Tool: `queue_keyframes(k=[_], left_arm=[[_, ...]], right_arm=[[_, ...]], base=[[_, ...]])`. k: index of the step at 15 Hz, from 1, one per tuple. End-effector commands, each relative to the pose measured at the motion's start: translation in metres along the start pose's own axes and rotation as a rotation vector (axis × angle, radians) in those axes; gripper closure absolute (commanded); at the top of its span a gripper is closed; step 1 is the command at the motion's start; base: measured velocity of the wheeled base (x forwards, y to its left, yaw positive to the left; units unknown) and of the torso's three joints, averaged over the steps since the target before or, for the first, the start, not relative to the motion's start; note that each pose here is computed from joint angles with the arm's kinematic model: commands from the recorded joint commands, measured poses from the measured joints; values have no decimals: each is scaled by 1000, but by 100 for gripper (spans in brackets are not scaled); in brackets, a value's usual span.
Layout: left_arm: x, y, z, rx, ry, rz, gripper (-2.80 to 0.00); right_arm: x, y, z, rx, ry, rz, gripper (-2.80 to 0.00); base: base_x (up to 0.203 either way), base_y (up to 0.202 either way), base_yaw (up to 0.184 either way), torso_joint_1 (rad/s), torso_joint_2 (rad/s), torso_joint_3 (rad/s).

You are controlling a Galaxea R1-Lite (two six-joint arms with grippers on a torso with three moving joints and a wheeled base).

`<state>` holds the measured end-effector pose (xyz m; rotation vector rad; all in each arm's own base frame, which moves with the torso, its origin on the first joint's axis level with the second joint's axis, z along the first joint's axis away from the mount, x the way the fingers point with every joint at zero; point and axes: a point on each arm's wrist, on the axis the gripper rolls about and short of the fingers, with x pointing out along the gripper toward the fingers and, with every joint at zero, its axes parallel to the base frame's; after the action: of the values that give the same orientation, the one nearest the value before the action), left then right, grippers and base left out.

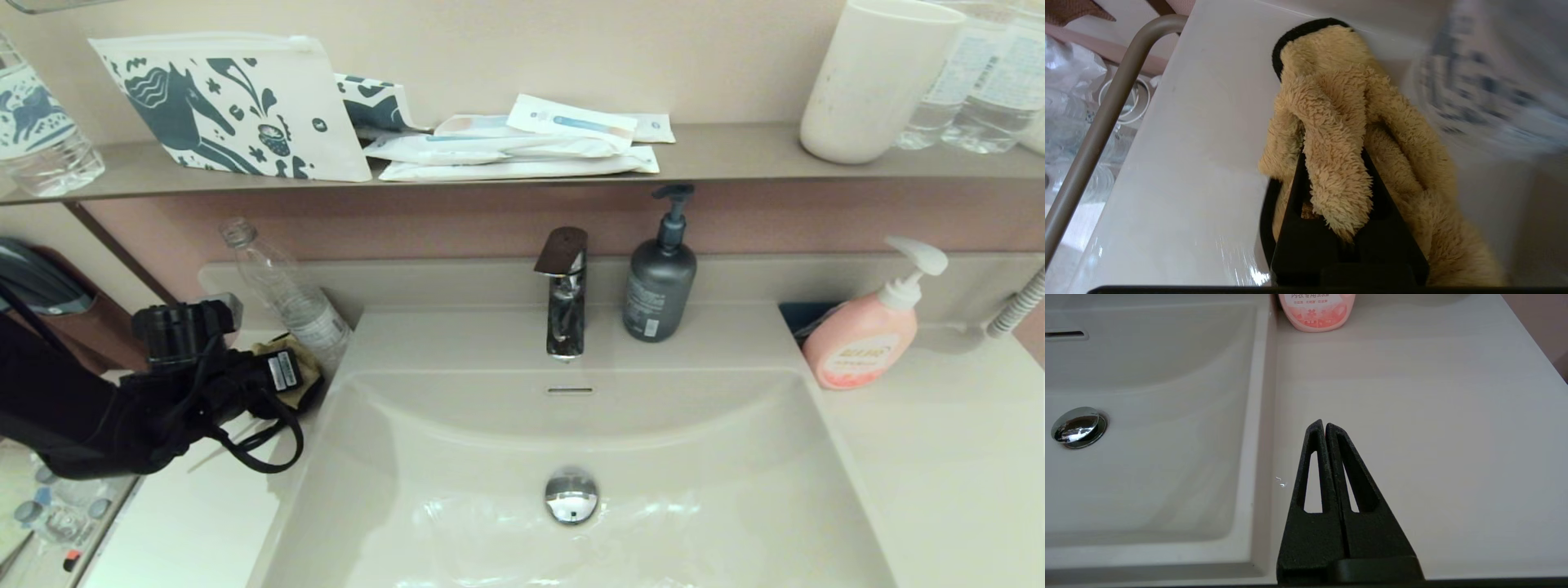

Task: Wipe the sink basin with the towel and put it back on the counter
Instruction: Wipe the sink

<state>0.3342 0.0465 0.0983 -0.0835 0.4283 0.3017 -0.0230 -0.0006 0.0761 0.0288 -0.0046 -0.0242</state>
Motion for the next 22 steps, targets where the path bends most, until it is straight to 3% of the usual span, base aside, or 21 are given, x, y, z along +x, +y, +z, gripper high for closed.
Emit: queue_keyframes(k=[1,4,6,13,17,22], left_arm=[[20,12,-18,19,73,18,0],[20,40,-46,109,196,57,0],[12,52,-61,129,260,82,0],[-41,72,-89,185,382,165,0],[-51,65,-75,191,312,145,0],[-14,40,-32,176,141,85,0]], right_arm=[[0,0,0,0,1,0,0],[0,0,0,0,1,0,0],[0,0,0,0,1,0,0],[0,0,0,0,1,-2,0],[0,0,0,0,1,0,0],[0,0,0,0,1,0,0]], base=[[0,0,0,0,0,0],[0,0,0,0,0,0],[0,0,0,0,0,0],[0,0,0,0,0,0],[0,0,0,0,0,0],[0,0,0,0,0,0]])
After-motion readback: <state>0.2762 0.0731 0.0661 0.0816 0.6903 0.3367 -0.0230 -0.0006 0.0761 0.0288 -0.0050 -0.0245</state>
